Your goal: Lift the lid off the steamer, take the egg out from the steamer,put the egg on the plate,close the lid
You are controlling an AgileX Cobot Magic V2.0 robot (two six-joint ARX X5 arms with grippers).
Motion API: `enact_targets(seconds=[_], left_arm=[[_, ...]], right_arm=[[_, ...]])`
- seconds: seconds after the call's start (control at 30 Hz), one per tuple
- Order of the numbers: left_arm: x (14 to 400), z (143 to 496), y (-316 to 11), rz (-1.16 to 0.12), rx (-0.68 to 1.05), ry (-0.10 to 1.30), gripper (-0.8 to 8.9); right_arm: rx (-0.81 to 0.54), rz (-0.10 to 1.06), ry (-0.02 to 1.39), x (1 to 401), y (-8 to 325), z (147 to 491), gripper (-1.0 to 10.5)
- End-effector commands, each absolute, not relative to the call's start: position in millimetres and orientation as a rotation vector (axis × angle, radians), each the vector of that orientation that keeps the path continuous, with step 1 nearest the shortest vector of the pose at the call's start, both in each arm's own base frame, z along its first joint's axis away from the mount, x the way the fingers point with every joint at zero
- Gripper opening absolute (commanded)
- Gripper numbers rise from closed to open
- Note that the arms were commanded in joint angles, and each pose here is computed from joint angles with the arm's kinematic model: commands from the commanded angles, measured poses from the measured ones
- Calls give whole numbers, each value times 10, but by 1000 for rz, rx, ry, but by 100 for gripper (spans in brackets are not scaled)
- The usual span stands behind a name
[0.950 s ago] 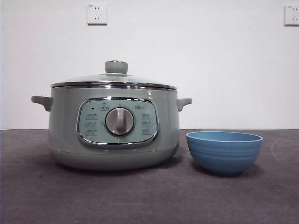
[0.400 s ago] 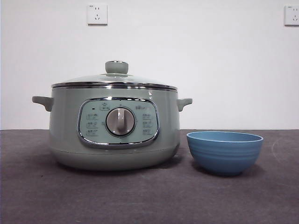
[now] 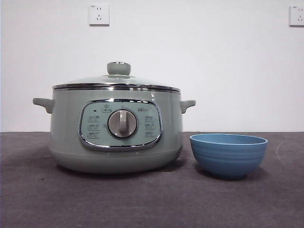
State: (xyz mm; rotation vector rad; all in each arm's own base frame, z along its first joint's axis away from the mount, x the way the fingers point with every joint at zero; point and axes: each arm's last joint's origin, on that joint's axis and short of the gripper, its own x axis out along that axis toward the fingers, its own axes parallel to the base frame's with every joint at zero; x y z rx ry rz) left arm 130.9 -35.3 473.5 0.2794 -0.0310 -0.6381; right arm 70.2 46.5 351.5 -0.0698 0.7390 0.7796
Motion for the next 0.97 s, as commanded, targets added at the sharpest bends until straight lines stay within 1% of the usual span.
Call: enact_targets(seconds=[0.03, 0.13, 0.2, 0.27, 0.4, 0.6, 0.8, 0.97], left_arm=[[1206, 4550, -246, -563, 309, -60, -4], [1092, 4259, -157, -448, 322, -83, -4], [1036, 3987, -114, -380, 326, -86, -4], [997, 3711, -88, -340, 314, -89, -4], [942, 3130, -60, -303, 303, -88, -4], [906, 2431, -13, -179, 220, -31, -4], [928, 1985, 35, -51, 136, 44, -4], [945, 1746, 66, 28, 77, 84, -4]], right_arm=[[-65, 776, 737, 703, 465, 3521, 1], [-65, 776, 737, 702, 465, 3521, 1], [-65, 776, 737, 703, 465, 3521, 1], [-65, 776, 737, 702, 465, 3521, 1], [-65, 776, 737, 702, 465, 3521, 1], [-65, 776, 737, 702, 465, 3521, 1], [-65, 776, 737, 702, 465, 3521, 1], [-65, 776, 737, 702, 465, 3521, 1]])
